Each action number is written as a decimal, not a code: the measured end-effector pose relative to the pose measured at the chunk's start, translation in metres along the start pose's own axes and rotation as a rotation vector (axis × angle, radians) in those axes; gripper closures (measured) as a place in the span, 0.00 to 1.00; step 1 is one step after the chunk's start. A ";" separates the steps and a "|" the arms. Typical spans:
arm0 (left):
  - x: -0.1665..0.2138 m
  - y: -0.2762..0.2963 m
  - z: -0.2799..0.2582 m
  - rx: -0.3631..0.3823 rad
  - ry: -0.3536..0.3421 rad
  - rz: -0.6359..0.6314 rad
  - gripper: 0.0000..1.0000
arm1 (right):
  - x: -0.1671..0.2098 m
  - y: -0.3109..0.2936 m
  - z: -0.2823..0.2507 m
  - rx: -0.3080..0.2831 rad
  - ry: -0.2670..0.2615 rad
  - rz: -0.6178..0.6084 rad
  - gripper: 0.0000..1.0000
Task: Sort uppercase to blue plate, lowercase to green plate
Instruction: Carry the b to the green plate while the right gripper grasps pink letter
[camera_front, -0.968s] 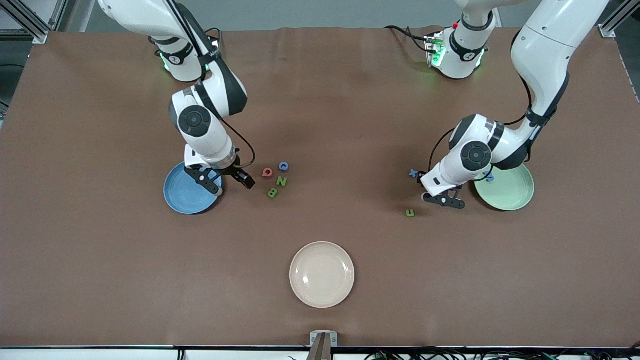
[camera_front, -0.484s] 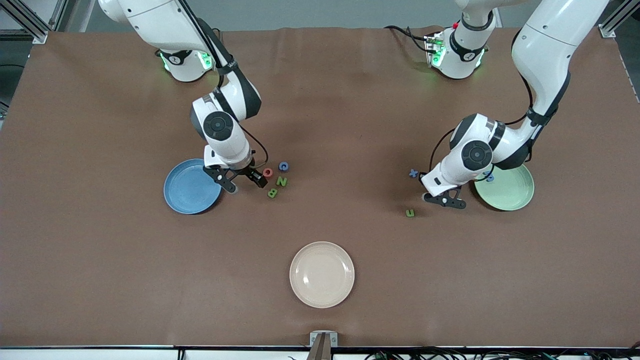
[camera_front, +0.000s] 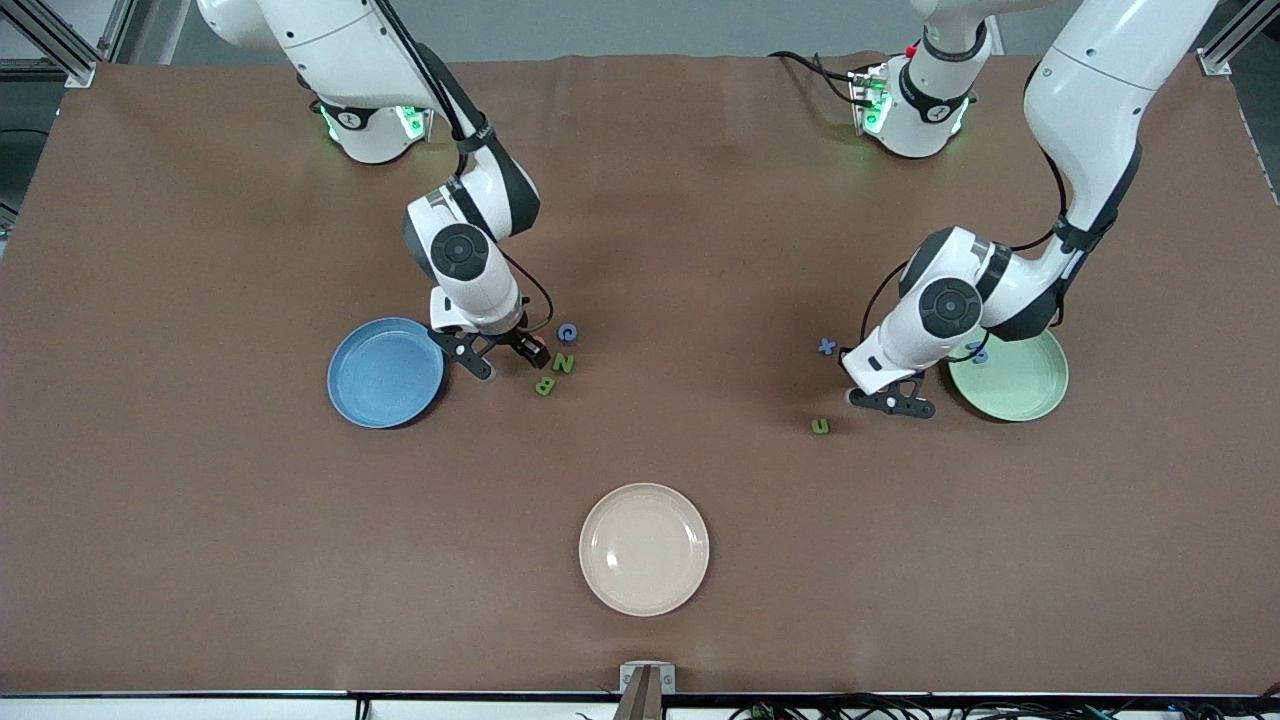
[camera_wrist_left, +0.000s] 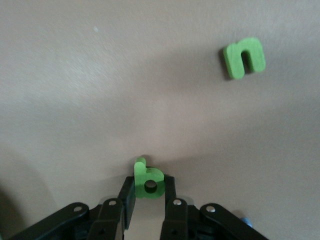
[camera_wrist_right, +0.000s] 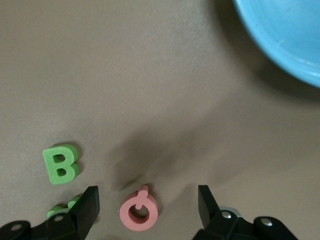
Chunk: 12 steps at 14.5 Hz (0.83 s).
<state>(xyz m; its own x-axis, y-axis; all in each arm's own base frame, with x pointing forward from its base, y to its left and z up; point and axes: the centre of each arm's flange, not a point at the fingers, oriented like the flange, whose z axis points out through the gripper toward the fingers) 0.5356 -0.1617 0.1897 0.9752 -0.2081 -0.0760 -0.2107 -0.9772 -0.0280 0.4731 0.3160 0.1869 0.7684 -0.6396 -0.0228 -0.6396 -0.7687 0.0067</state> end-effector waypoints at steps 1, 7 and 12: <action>0.001 -0.004 -0.008 0.011 0.003 -0.005 0.72 | -0.002 0.000 0.002 0.001 -0.006 0.006 0.14; -0.015 -0.071 -0.051 0.103 -0.076 0.036 0.72 | -0.016 -0.004 0.010 0.010 -0.026 0.026 0.37; -0.043 -0.153 -0.048 0.090 -0.122 0.123 0.72 | -0.017 -0.006 0.011 0.016 -0.025 0.029 0.47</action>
<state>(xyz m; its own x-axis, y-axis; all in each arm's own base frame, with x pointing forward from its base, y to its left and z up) 0.5293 -0.0056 0.2447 0.9274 -0.3134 -0.2042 -0.3381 -0.9358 -0.0993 0.4638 0.3310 0.1763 0.7487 -0.6611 -0.0481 -0.6622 -0.7493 -0.0087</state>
